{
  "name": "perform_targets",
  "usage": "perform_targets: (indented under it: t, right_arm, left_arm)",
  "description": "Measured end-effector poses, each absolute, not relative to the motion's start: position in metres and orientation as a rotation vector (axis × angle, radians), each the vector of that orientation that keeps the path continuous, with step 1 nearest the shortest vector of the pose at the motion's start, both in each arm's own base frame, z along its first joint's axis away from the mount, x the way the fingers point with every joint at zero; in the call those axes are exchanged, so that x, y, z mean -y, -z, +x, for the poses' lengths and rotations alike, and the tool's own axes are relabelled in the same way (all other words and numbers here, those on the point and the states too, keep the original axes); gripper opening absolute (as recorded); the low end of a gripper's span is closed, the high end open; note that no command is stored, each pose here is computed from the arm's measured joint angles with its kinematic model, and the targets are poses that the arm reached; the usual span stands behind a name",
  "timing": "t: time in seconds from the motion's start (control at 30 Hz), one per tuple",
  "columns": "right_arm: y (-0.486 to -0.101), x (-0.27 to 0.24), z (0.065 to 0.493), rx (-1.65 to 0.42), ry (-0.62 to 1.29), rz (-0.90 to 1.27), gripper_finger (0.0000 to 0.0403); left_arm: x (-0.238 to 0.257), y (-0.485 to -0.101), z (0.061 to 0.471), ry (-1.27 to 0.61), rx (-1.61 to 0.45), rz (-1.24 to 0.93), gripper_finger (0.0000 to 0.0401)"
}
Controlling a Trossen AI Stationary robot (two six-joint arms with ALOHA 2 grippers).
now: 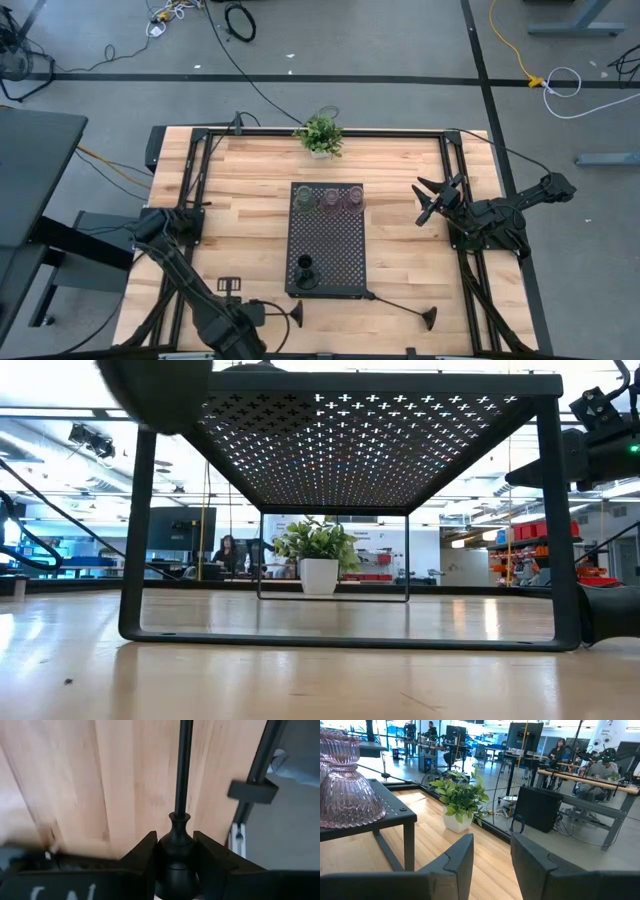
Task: Pick & Place candle stick holders
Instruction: Align the left black candle holder with the black candle holder on the shelf
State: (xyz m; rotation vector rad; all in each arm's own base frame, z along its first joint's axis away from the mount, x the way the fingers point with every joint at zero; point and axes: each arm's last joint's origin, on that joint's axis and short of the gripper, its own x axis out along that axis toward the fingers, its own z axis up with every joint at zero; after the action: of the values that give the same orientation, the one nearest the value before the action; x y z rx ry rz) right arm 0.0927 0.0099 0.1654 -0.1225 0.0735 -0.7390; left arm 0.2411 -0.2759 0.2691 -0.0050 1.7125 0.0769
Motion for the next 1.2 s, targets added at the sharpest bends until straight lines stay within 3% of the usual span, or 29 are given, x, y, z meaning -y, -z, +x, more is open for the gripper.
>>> perform_targets:
  t: [0.23, 0.57, 0.8, 1.2]
  right_arm:
    - [-0.168, -0.012, 0.094, -0.049, 0.648, -0.102, 0.0130]
    - [-0.180, -0.025, 0.100, 0.112, 0.126, 0.234, 0.0130]
    - [-0.194, -0.032, 0.098, 0.229, -0.135, 0.338, 0.0130]
    - [-0.191, -0.036, 0.106, 0.183, -0.172, 0.383, 0.0130]
  left_arm:
    - [0.271, -0.289, 0.235, -0.077, -1.752, -0.111, 0.0105]
    - [0.264, -0.312, 0.223, -0.055, -1.834, -0.310, 0.0105]
    - [0.242, -0.349, 0.206, -0.152, -1.699, -0.464, 0.0105]
    - [0.189, -0.404, 0.180, -0.189, -1.397, -0.606, 0.0105]
